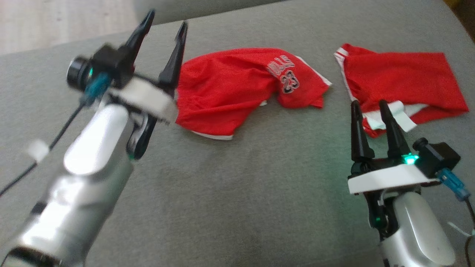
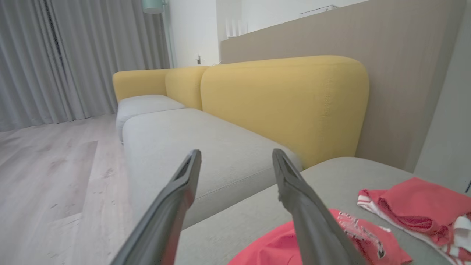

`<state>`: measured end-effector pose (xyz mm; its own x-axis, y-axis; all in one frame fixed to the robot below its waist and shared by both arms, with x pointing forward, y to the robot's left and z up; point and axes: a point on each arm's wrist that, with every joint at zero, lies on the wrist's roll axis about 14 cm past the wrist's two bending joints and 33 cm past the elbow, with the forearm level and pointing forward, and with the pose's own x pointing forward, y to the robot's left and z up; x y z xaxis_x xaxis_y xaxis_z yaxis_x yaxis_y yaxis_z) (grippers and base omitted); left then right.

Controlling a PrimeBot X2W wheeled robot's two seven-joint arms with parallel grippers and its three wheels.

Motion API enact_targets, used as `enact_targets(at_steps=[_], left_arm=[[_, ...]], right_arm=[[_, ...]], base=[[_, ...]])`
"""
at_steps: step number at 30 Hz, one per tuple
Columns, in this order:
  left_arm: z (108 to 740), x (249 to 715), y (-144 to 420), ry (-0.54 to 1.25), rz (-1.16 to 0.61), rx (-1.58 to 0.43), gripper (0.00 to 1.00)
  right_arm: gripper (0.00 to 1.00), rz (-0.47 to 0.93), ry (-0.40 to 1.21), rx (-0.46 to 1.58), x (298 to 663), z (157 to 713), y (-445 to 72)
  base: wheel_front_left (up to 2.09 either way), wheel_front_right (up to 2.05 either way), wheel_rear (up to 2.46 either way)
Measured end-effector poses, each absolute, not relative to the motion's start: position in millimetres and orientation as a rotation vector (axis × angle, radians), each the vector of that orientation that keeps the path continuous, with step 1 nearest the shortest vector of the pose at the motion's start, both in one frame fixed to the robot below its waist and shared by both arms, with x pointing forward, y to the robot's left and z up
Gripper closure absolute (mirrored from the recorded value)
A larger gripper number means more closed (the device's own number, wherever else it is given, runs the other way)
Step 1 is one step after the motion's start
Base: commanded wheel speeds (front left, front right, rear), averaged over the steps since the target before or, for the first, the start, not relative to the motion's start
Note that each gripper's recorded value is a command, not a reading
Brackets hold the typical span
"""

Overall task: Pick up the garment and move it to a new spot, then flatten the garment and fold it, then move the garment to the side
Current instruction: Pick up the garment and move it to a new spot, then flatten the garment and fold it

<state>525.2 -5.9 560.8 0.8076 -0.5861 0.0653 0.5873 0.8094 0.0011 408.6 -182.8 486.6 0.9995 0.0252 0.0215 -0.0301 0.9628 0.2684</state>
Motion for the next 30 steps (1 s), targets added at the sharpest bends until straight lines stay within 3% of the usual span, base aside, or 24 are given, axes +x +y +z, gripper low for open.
enact_targets(at_steps=[9,18,25,30], left_arm=[[517,463,85,-0.004,-0.424,-0.038,0.00],[495,387,118,0.027,-0.268,-0.119,0.00],[500,380,121,0.002,-0.242,-0.138,0.00],[498,383,127,0.001,-0.228,-0.128,0.00]], right_arm=[[0.00,0.093,0.005,0.260,402,480,-158],[0.00,0.152,0.008,0.256,393,482,-138],[0.00,0.187,0.031,0.220,396,477,-127],[0.00,0.222,0.134,0.201,408,456,-114]], base=[[0.00,0.00,0.00],[0.00,0.00,0.00],[0.00,0.00,0.00],[0.00,0.00,0.00]])
